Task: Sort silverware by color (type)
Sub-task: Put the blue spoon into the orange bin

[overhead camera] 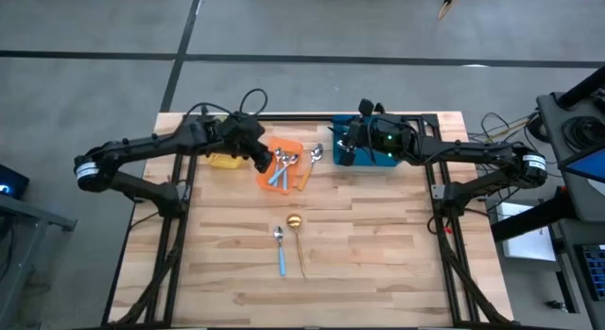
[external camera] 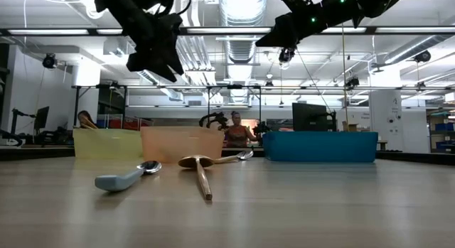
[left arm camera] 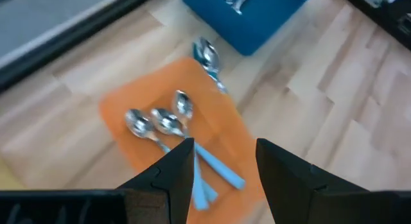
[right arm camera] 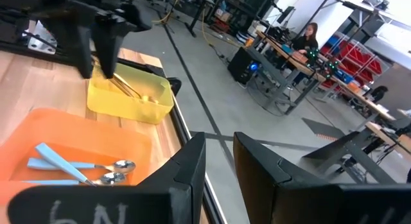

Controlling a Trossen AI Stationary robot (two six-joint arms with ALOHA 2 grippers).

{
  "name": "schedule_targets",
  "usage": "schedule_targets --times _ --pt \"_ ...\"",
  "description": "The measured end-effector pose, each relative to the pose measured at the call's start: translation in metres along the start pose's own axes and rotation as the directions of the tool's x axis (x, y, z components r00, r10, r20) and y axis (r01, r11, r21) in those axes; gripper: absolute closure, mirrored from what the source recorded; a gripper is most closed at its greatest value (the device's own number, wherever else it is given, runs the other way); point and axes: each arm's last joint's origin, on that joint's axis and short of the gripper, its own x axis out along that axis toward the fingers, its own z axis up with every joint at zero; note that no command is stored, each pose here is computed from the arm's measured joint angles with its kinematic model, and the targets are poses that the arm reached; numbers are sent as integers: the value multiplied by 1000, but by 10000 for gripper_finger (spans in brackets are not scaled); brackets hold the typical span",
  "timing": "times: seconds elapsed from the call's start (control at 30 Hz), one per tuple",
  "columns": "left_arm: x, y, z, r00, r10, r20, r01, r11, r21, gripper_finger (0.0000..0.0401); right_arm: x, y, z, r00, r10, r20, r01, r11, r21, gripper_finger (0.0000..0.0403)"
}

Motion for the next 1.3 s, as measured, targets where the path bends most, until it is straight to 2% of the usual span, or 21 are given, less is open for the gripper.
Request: schedule_targets --times 0.27,0.37,0.57,0.77,1.0,1.3 --pt "-3 -32 -20 994 -68 -81 68 998 -11 253 0 -1 2 1000 -9 16 8 997 77 330" --pt "-5 -46 -28 992 -79 -94 81 996 20 253 -1 -2 4 999 -18 38 13 992 123 330" --pt "-13 -77 -50 980 -145 -137 167 971 171 253 -2 3 7 999 -1 49 -6 989 149 330" --pt "-23 -103 -75 958 -215 -192 272 895 355 253 -4 11 11 998 27 62 -37 985 169 330" --pt "-28 -117 -98 976 -166 -140 210 880 426 253 -9 30 20 991 93 97 -108 981 161 330" --pt "-18 -124 -129 965 -244 -90 259 864 432 253 -21 60 36 967 198 162 -222 964 148 330"
